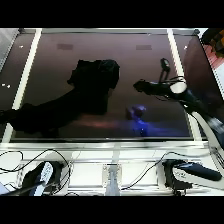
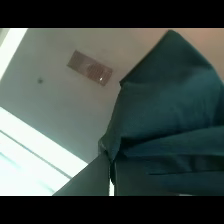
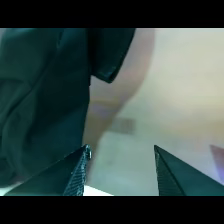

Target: Fold the clothes and pants, and hang the long-sleeved shirts on hangers.

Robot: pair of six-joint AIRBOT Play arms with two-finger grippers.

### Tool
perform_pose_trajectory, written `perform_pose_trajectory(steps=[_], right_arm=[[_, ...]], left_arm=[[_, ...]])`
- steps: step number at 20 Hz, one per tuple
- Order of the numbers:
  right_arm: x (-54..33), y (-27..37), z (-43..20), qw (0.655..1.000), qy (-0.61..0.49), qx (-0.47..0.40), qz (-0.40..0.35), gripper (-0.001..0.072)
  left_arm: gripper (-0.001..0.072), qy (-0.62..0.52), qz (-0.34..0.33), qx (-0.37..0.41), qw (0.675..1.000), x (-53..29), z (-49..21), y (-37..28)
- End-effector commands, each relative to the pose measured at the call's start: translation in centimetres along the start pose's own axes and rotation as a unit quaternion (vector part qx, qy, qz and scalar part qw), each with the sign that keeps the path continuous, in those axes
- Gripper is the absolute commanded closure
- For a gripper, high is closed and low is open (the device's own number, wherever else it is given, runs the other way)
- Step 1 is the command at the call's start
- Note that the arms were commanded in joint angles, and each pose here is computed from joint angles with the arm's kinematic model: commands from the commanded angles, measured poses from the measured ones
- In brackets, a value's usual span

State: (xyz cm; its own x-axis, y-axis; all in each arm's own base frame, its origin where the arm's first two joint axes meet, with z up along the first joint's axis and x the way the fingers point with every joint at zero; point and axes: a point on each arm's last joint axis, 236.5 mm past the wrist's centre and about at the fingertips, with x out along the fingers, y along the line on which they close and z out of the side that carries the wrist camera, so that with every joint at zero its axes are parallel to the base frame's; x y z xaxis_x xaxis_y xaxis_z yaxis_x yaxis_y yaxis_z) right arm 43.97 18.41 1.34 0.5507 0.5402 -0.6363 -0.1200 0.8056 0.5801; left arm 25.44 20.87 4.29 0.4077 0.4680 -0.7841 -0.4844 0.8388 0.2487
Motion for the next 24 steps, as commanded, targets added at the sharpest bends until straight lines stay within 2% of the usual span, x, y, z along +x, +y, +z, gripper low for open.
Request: perform_pose_trajectory(steps=[1, 2, 4, 6, 8, 10, 14, 16, 19, 24], right_arm=[[6.2, 1.0, -1.0, 0.999, 0.029, 0.042, 0.01, 0.025], [7.7, 0.9, -1.0, 0.997, 0.04, 0.063, 0.01, 0.0247], [10.3, 1.3, -2.2, 0.99, 0.089, 0.104, 0.022, 0.0085], [12.1, 2.4, -3.0, 0.984, 0.127, 0.116, 0.043, 0.0086], [13.6, 3.1, -2.0, 0.981, 0.111, 0.15, 0.05, 0.0097], [14.7, 2.8, -0.9, 0.975, 0.082, 0.203, 0.038, 0.0135], [16.5, 1.3, -2.7, 0.95, 0.097, 0.296, 0.015, 0.0135], [17.1, 1.4, -3.4, 0.947, 0.102, 0.305, 0.014, 0.0163], [18.6, 2.0, -4.2, 0.945, 0.088, 0.313, 0.015, 0.0164], [20.2, 2.7, -3.3, 0.94, 0.054, 0.336, 0.023, 0.0435]], left_arm=[[0.0694, -0.016, 0.005, -0.032, 0.999, 0.2, 0.5, 0.5], [0.0694, -0.016, 0.005, -0.032, 0.999, 0.2, 0.5, 0.5], [0.0694, -0.016, 0.005, -0.032, 0.999, 0.2, 0.5, 0.5], [0.0694, -0.02, 0.005, -0.032, 0.999, 0.2, 0.7, 0.5], [0.0694, -0.027, 0.005, -0.032, 0.999, 0.2, 1.1, 0.5], [0.0694, -0.031, 0.005, -0.032, 0.999, 0.2, 1.2, 0.5], [0.0694, -0.031, 0.005, -0.032, 0.999, 0.2, 1.3, 0.5], [0.0694, -0.034, 0.001, -0.035, 0.999, 0.2, 1.4, 0.3], [0.0694, -0.036, -0.001, -0.036, 0.999, 0.2, 1.5, 0.2], [0.0694, -0.037, -0.001, -0.036, 0.999, 0.2, 1.6, 0.2]])
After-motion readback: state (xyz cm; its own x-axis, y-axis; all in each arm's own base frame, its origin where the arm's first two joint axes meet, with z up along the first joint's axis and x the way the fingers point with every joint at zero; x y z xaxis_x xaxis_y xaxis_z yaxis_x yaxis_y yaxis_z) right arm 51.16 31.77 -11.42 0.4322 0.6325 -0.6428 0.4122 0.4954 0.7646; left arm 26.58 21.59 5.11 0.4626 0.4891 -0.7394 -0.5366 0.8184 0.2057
